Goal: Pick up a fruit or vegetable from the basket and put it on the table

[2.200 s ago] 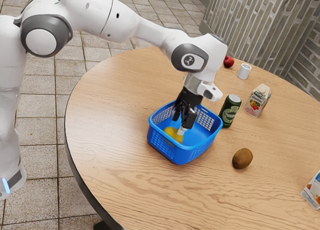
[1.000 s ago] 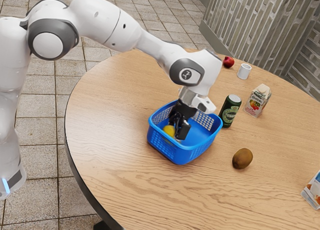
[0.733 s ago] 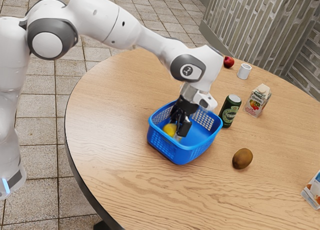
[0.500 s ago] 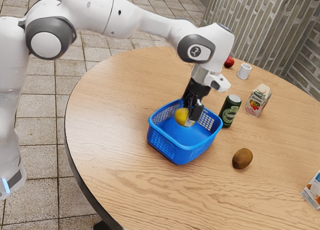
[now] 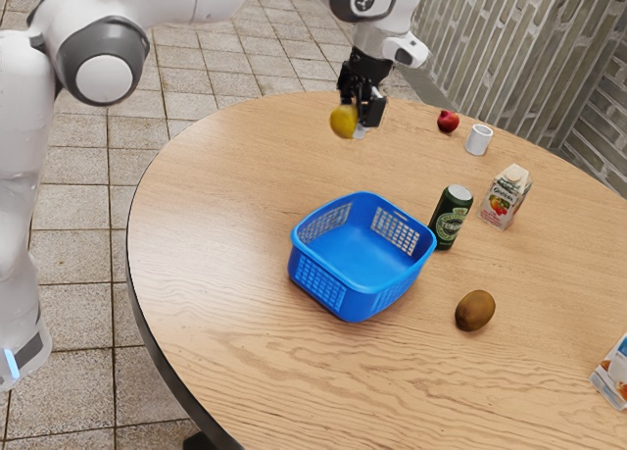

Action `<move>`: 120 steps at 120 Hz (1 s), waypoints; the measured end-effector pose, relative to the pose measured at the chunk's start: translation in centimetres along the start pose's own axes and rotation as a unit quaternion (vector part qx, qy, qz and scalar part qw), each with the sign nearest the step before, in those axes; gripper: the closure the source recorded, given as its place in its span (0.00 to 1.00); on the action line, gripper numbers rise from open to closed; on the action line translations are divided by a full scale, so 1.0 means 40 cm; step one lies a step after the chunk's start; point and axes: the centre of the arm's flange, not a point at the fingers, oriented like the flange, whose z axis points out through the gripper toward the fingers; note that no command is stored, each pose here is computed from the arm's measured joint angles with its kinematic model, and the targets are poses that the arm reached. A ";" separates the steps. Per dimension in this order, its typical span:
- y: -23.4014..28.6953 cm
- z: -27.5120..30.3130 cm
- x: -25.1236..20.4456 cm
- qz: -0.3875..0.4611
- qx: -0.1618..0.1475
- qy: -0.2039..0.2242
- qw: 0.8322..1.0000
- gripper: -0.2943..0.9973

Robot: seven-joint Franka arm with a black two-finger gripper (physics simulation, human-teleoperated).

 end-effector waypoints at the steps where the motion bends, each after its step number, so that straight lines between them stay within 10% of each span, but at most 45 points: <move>1: -0.009 0.003 0.001 -0.003 0.001 0.001 1.000 0.43; 68: -0.244 0.426 0.103 -0.102 0.004 0.094 0.990 0.43; 107: -0.250 0.411 0.111 -0.107 -0.001 0.122 0.987 0.27; 120: -0.206 0.124 0.040 -0.087 -0.032 0.140 0.986 0.25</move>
